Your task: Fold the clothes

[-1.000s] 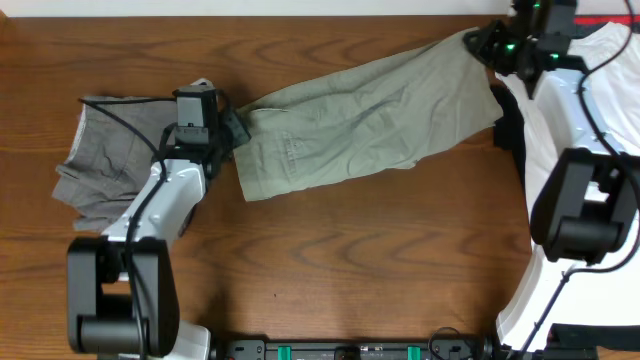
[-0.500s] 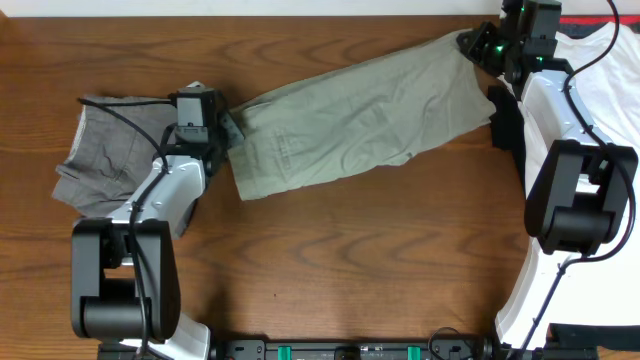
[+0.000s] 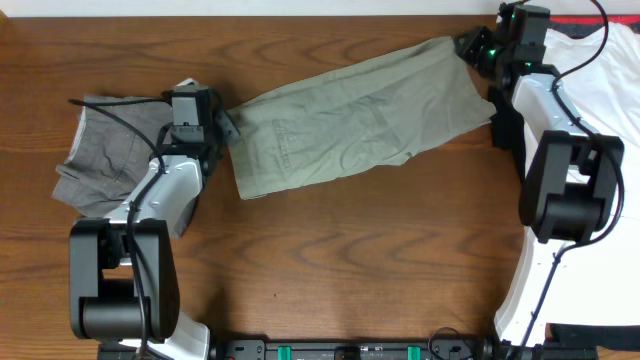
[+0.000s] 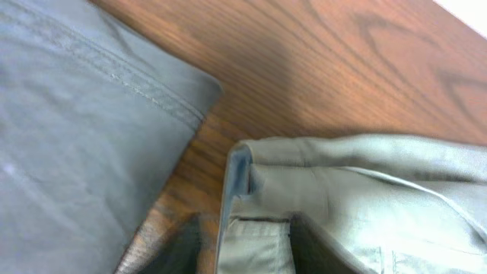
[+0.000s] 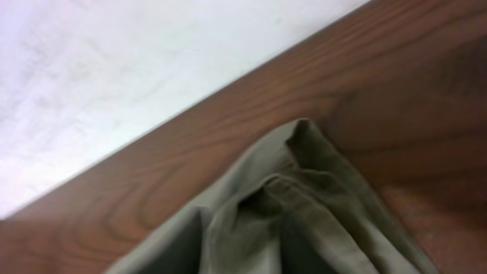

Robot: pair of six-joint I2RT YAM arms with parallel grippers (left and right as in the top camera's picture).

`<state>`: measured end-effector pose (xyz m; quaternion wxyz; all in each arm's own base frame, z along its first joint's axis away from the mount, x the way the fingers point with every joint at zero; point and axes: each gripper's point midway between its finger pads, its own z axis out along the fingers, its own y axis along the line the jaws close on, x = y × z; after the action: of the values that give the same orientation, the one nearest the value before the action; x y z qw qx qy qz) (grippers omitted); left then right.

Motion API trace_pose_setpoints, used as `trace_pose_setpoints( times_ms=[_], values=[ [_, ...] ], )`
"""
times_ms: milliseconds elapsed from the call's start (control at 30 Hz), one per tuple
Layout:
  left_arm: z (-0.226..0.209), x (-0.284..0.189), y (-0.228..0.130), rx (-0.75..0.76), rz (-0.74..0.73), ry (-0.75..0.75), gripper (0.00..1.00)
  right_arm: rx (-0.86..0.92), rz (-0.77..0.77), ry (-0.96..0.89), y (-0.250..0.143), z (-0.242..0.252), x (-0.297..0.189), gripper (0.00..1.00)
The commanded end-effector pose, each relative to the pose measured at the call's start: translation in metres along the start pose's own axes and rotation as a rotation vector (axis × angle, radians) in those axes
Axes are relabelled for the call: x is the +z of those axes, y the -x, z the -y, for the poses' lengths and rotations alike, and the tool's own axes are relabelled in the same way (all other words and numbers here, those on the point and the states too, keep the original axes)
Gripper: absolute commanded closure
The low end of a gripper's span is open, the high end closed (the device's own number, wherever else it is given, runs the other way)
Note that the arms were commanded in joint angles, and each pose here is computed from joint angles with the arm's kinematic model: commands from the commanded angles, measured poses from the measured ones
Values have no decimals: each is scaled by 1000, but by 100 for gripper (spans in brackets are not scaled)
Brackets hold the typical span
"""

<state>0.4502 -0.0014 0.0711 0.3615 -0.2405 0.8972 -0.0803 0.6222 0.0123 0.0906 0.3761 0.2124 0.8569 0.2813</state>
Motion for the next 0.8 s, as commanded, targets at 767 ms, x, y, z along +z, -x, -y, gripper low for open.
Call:
trace_pose_setpoints(
  times_ms=[767],
  values=[
    [6, -31, -121, 243, -494, -40, 32, -216, -442, -364, -90, 37, -78, 29]
  ],
)
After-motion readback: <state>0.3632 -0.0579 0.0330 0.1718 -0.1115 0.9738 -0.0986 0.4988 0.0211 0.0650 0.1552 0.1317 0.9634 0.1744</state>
